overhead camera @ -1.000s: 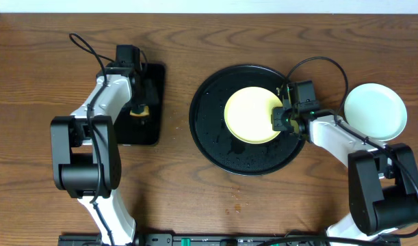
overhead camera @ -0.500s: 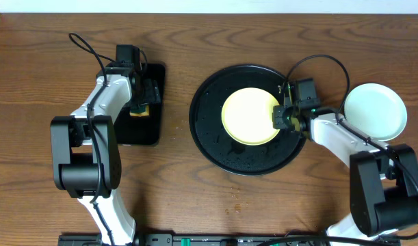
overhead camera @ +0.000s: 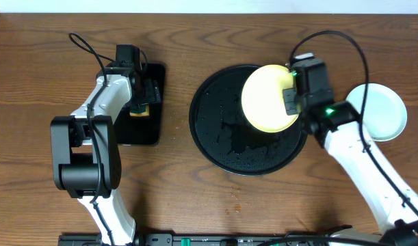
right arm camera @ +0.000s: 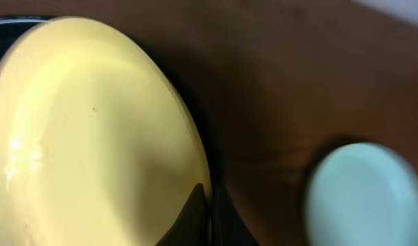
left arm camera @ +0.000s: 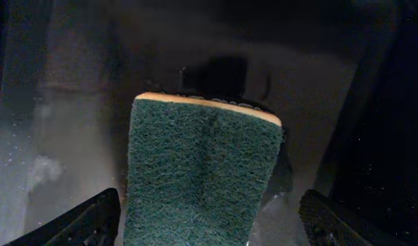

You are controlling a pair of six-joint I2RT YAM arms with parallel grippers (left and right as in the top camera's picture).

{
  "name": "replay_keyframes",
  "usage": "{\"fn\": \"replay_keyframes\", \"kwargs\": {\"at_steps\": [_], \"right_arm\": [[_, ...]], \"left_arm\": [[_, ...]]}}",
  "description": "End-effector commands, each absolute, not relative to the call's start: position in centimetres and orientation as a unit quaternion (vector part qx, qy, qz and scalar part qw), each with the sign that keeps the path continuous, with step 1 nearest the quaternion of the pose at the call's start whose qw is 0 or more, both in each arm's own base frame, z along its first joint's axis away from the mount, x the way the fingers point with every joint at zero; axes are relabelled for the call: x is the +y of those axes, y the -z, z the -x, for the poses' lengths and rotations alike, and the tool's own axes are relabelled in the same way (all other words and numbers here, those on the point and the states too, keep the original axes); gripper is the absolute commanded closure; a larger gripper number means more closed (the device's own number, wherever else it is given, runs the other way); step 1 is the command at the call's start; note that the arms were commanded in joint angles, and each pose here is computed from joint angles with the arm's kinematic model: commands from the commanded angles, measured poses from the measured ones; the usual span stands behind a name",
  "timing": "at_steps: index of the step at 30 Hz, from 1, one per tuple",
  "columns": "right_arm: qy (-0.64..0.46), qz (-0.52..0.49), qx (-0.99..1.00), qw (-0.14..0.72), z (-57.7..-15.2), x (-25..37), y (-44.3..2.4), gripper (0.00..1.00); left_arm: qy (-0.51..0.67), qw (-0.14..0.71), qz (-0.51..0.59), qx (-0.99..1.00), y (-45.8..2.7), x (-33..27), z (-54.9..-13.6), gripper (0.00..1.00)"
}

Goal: Clean dirty plates on tray and stack at the side
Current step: 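Lift the yellow plate with the right gripper and carry it right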

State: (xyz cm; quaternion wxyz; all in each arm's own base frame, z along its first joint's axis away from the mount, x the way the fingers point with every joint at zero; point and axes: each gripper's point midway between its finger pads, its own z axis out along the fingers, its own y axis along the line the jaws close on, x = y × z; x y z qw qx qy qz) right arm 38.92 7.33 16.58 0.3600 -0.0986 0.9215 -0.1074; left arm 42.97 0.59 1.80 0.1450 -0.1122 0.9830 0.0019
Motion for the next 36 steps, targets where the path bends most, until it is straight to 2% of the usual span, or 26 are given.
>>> {"fn": "replay_keyframes", "kwargs": {"at_steps": [1,7,14,29,32,36], "right_arm": [[0.226,0.121,0.884,0.391,-38.6,6.6,-20.0,0.99],[0.371,0.154,0.806,0.435,-37.4,9.0,-24.6,0.99],[0.418,0.156,0.753,0.484,-35.9,12.4,-28.3,0.99],[0.385,0.122,0.761,0.507,-35.9,12.8,-28.2,0.99],[0.340,0.130,0.780,0.509,-36.5,13.5,-26.9,0.99],[0.196,0.162,0.841,0.478,-37.7,15.1,-22.8,0.99]], "left_arm": [[-0.011,0.143,0.113,0.983,-1.7,1.1,-42.8,0.16],[-0.011,0.143,0.113,0.983,-1.7,1.1,-42.8,0.15],[-0.011,0.143,0.113,0.983,-1.7,1.1,-42.8,0.15],[-0.011,0.143,0.113,0.983,-1.7,1.1,-42.8,0.15],[-0.011,0.143,0.113,0.983,-1.7,1.1,-42.8,0.15],[-0.011,0.143,0.113,0.983,-1.7,1.1,-42.8,0.15]]}}
